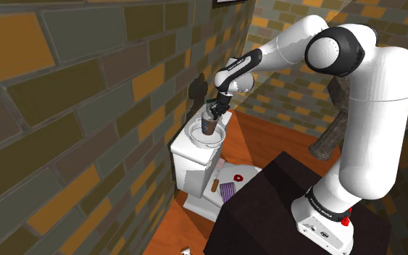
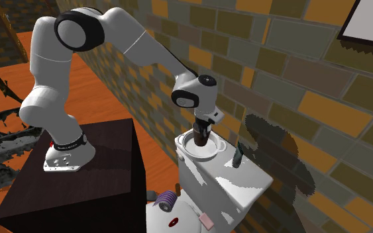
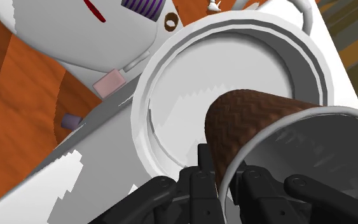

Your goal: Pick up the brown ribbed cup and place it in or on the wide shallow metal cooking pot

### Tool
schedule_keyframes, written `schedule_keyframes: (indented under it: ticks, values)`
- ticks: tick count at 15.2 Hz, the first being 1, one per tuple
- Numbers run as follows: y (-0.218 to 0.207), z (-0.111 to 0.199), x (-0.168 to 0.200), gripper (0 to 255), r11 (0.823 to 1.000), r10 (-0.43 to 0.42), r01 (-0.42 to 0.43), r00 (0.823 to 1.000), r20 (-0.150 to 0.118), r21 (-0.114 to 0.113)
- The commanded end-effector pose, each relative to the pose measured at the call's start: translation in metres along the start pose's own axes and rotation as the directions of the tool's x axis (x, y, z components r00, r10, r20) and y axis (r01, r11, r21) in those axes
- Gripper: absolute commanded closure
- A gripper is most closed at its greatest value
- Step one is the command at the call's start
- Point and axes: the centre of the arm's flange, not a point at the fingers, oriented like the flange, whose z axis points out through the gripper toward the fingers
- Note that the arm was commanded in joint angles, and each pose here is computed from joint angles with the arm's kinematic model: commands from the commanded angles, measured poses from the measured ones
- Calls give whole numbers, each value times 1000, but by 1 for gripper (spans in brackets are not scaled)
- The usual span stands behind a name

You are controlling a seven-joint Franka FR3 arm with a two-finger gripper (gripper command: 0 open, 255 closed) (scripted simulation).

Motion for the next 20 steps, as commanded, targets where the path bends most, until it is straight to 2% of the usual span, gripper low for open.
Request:
schedule_keyframes:
  ticks: [1,3,4,9,13,20]
  values:
    - [0,0,0,255,1000,0,0,1000,-1,0]
    - [0,0,0,255,1000,0,0,1000,-1,0]
    - [0,0,0,0,1000,0,0,1000,-1,0]
    - [0,0,0,0,1000,0,0,1000,-1,0]
    - [0,-50,0,0,1000,0,0,1000,-1,0]
    - [0,-50,0,0,1000,0,0,1000,-1,0]
